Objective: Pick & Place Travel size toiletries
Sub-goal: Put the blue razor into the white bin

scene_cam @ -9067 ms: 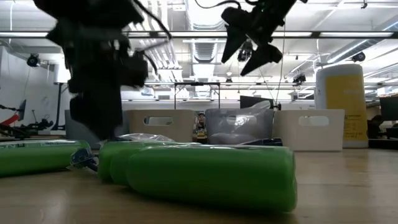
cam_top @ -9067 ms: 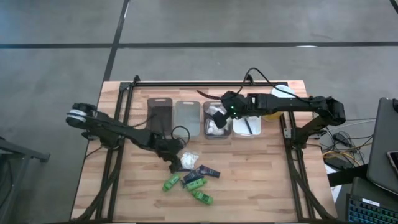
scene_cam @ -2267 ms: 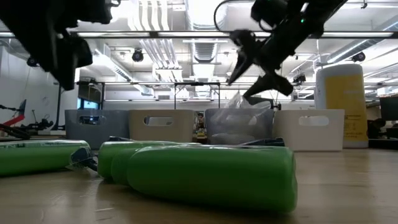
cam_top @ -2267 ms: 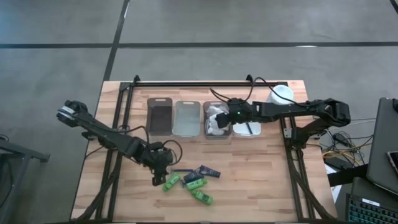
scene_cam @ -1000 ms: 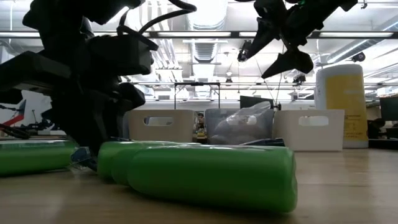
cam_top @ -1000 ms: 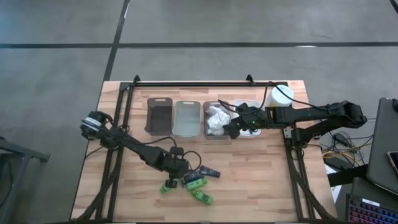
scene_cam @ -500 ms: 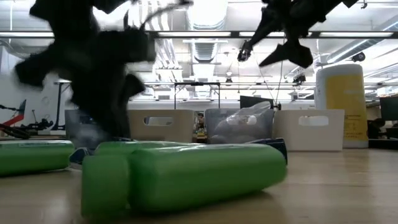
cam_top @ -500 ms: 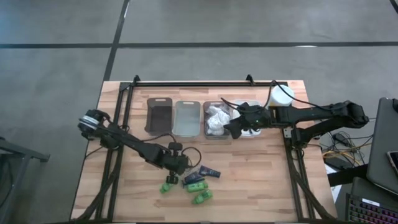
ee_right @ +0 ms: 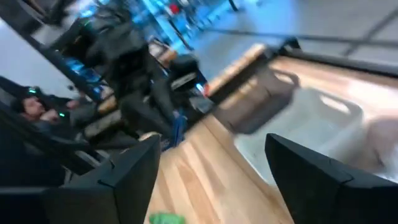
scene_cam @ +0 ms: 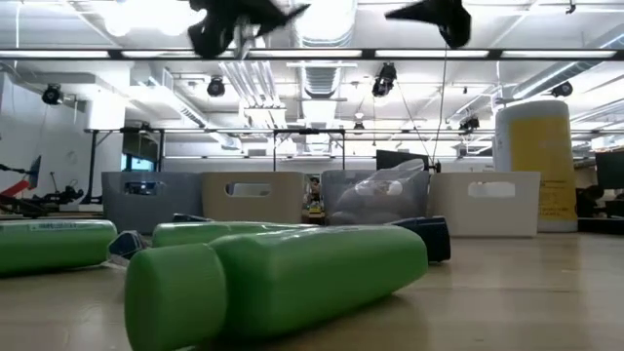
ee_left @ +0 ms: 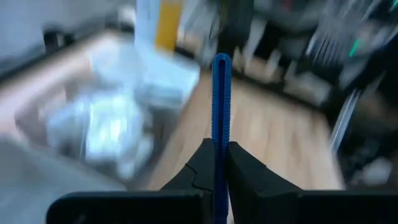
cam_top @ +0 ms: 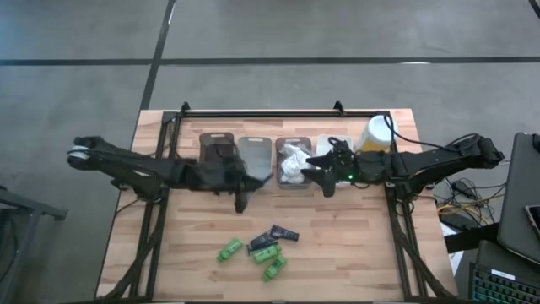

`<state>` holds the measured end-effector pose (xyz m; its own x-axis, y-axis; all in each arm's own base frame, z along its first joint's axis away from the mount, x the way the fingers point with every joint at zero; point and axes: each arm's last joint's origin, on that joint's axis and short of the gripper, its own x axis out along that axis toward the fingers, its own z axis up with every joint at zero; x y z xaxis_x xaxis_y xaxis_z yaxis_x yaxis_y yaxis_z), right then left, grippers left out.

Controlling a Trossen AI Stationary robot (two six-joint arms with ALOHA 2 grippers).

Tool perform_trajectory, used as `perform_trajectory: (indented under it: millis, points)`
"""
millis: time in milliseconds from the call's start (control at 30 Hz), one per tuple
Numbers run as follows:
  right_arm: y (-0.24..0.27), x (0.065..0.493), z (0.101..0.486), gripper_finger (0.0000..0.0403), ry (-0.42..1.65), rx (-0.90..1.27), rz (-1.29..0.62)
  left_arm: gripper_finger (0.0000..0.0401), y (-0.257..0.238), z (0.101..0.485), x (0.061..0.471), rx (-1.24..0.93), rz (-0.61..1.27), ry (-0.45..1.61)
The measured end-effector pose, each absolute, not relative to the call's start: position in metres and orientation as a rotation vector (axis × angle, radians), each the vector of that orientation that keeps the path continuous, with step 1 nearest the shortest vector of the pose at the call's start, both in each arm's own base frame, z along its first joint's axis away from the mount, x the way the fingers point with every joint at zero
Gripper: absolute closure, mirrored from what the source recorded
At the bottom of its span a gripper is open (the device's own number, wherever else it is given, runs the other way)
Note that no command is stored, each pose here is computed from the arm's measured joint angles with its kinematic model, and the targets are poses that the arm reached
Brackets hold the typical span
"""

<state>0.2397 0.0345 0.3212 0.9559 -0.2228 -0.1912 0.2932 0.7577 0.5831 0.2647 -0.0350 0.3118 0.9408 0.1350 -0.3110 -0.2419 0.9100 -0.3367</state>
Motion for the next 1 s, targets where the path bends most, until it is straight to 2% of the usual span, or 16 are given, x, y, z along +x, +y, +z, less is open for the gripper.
perform_trajectory:
  millis: [267,500,767,1000]
  points:
    - [0.041,0.265,0.327,0.0081,-0.076,0.587,-0.212,0.0381,-0.018,0.348,0.264,-0.440,0.062,-0.022]
    - [0.045,0.284,0.336,0.0064,-0.087,0.516,-0.206,0.0381,-0.016,0.337,0.285,-0.496,0.008,-0.046]
    - [0.044,0.290,0.345,0.0083,0.030,0.464,-0.241,0.0381,-0.018,0.337,0.296,-0.525,-0.037,-0.128]
    - [0.045,0.291,0.353,0.0105,0.017,0.431,-0.230,0.0381,-0.019,0.335,0.299,-0.511,-0.082,-0.121]
